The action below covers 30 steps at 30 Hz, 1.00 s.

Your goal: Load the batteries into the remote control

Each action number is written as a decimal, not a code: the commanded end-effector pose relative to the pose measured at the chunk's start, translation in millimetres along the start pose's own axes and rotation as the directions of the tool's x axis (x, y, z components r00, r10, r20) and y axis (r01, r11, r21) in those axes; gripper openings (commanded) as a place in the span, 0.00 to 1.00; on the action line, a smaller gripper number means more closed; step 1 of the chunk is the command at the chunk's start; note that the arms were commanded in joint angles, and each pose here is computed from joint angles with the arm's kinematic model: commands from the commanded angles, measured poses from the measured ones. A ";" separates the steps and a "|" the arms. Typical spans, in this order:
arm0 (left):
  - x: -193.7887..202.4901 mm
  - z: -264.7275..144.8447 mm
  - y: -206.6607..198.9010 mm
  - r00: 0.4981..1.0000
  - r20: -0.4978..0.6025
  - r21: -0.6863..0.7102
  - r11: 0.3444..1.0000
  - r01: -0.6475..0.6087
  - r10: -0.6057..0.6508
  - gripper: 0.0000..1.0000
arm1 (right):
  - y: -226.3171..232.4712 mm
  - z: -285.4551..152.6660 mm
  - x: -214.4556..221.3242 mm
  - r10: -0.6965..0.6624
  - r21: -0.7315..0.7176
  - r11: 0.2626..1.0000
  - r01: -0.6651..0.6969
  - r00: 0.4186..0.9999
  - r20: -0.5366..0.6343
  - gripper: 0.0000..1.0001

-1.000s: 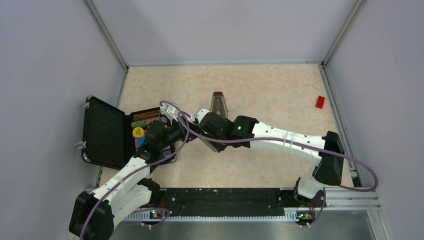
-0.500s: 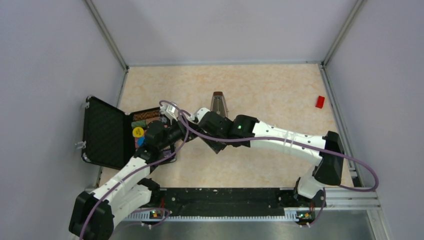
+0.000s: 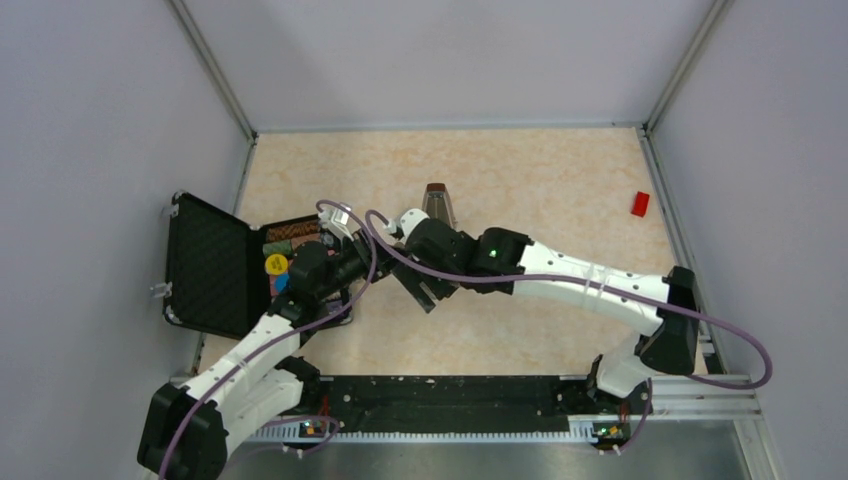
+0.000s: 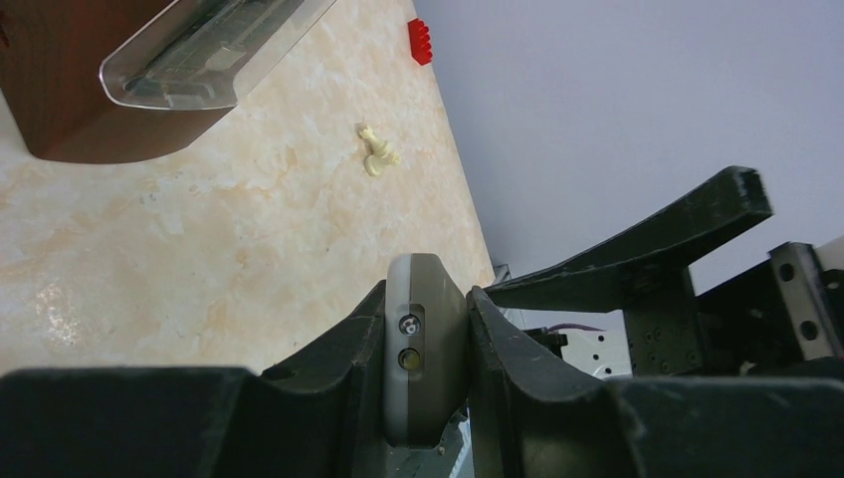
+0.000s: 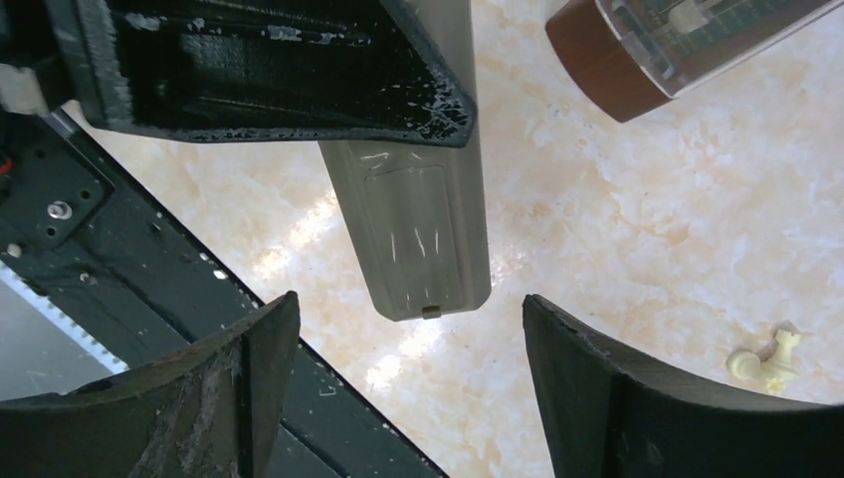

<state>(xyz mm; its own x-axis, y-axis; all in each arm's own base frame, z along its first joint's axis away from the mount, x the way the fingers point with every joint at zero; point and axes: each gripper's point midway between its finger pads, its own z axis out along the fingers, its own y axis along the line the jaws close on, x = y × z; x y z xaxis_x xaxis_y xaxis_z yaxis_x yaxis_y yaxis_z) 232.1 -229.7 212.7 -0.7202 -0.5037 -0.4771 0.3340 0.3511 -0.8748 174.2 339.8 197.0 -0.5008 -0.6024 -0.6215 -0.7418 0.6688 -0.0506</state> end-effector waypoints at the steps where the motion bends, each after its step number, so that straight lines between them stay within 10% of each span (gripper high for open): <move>1: -17.1 -1.4 -28.9 0.998 0.063 0.086 0.996 -0.035 0.030 0.00 | -10.7 -49.4 -42.5 0.139 -0.041 0.990 -0.134 0.973 0.182 0.82; 7: -25.5 -3.2 -43.3 0.997 0.081 0.108 0.994 -0.003 -0.005 0.00 | -34.9 -86.0 -40.7 0.399 -0.118 0.917 -0.381 0.873 0.279 0.84; 17: -44.0 -11.9 -86.5 0.975 0.087 0.196 0.963 0.184 -0.204 0.00 | -35.5 -117.1 -40.0 0.815 -0.485 0.579 -0.655 0.481 0.324 0.83; 30: -59.4 -27.2 -138.0 0.950 0.052 0.341 0.900 0.273 -0.308 0.00 | -9.5 -123.6 -79.8 0.908 -0.724 0.402 -0.560 0.347 0.235 0.78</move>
<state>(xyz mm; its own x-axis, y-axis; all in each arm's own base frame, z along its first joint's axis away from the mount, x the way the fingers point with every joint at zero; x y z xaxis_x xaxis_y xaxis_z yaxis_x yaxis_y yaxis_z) 225.2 -230.9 302.3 -0.7645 -0.6199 -0.1765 0.1931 0.0409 -0.9803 166.4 316.5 301.7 -0.7456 0.4173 -0.5196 -0.3145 0.4671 0.8264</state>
